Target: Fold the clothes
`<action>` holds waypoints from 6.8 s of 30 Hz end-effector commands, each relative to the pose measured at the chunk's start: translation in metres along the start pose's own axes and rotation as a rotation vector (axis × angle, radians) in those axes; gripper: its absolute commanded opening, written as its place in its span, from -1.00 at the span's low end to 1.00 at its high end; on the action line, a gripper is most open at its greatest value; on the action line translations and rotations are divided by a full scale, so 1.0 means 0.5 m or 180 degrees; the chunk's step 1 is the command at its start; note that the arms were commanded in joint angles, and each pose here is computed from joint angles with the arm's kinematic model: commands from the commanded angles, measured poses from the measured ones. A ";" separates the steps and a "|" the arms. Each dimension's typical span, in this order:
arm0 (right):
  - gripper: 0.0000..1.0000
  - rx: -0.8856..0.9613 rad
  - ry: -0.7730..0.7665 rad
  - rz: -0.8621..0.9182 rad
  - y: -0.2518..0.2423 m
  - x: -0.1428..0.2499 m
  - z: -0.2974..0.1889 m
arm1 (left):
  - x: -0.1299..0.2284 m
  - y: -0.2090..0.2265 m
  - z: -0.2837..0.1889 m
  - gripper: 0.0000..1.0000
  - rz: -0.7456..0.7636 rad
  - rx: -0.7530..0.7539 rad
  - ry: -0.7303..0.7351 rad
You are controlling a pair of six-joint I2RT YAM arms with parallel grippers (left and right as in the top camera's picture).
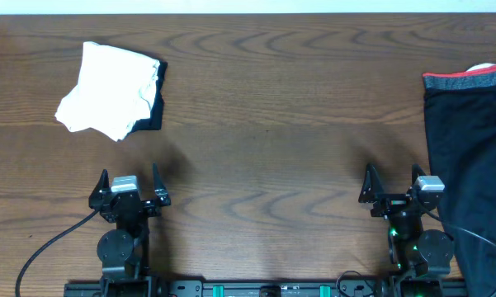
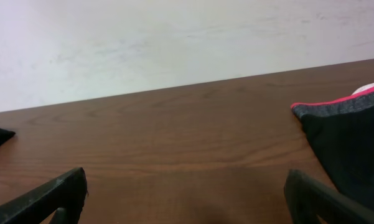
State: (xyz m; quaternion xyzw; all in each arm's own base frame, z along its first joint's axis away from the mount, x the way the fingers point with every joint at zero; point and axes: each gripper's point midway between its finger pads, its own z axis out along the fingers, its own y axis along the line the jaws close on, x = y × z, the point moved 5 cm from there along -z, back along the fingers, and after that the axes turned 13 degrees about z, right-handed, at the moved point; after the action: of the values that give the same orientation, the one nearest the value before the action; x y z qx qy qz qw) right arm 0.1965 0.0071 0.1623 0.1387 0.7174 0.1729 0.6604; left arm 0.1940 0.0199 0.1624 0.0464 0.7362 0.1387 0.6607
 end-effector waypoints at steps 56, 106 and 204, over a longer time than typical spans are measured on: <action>0.99 -0.0012 0.0006 -0.0060 0.002 0.002 0.000 | 0.018 -0.003 0.003 0.96 -0.0045 0.0008 0.0074; 0.98 0.1652 0.1413 -0.0353 0.125 -0.449 0.097 | 0.018 -0.003 0.003 0.96 -0.0045 0.0008 0.0074; -0.97 0.0754 0.2377 -0.1006 -0.107 -0.113 0.616 | 0.018 -0.003 0.003 0.96 -0.0046 0.0008 0.0074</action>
State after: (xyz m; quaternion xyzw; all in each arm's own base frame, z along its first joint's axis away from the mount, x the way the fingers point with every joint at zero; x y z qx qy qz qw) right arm 0.5047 -0.0908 0.1738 0.0707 0.9315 -0.0248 0.3558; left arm 0.1943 0.0194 0.1617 0.0476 0.7365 0.1374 0.6606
